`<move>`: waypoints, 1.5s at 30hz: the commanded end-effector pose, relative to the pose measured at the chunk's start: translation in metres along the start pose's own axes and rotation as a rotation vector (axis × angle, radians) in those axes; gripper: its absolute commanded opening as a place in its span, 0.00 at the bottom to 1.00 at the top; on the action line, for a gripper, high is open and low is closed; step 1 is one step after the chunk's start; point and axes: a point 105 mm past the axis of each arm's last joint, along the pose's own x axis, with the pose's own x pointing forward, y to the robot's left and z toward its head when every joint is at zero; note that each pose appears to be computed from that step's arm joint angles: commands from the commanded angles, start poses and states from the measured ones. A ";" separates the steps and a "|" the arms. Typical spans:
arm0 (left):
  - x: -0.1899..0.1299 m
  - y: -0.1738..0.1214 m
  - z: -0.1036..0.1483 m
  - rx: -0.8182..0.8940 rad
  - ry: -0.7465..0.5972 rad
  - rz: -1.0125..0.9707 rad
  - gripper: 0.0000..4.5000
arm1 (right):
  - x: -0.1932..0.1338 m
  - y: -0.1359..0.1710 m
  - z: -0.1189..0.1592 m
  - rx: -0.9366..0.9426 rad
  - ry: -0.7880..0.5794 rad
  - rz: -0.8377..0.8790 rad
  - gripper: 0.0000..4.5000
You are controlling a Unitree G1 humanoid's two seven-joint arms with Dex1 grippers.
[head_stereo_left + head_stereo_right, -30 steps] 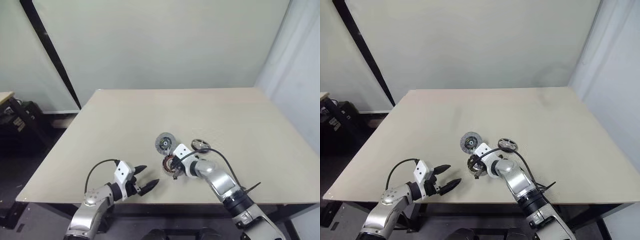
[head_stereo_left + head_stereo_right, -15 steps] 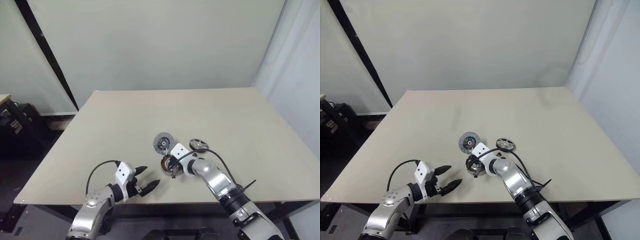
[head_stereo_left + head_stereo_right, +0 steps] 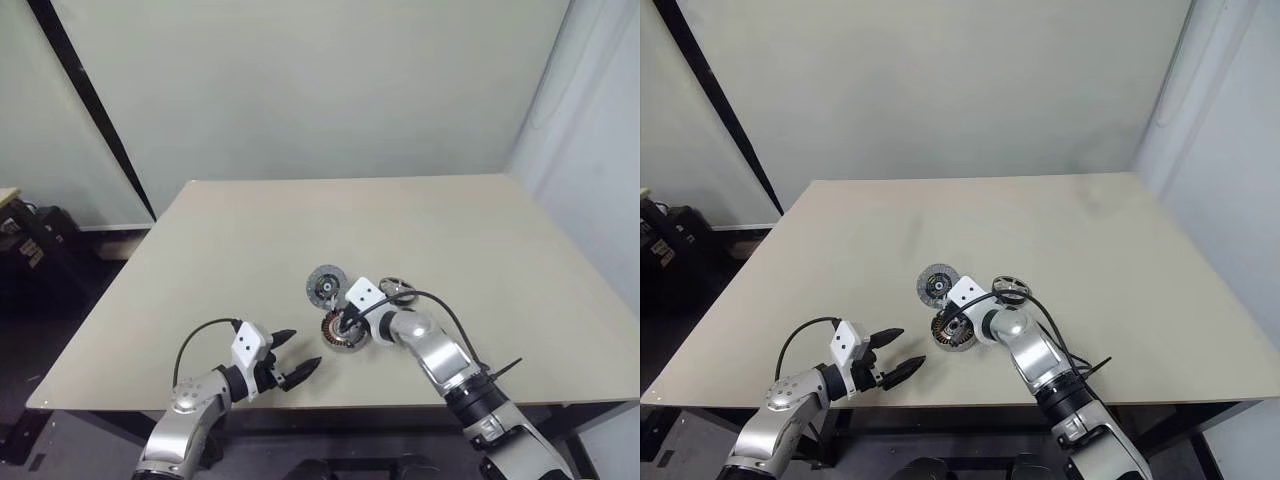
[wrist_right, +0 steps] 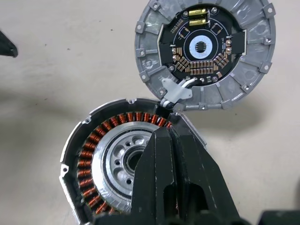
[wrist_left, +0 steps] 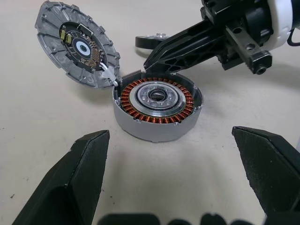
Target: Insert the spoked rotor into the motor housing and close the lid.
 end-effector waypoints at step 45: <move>0.005 -0.001 0.015 0.046 -0.044 -0.009 1.00 | -0.010 -0.016 -0.001 -0.260 0.118 -0.082 0.01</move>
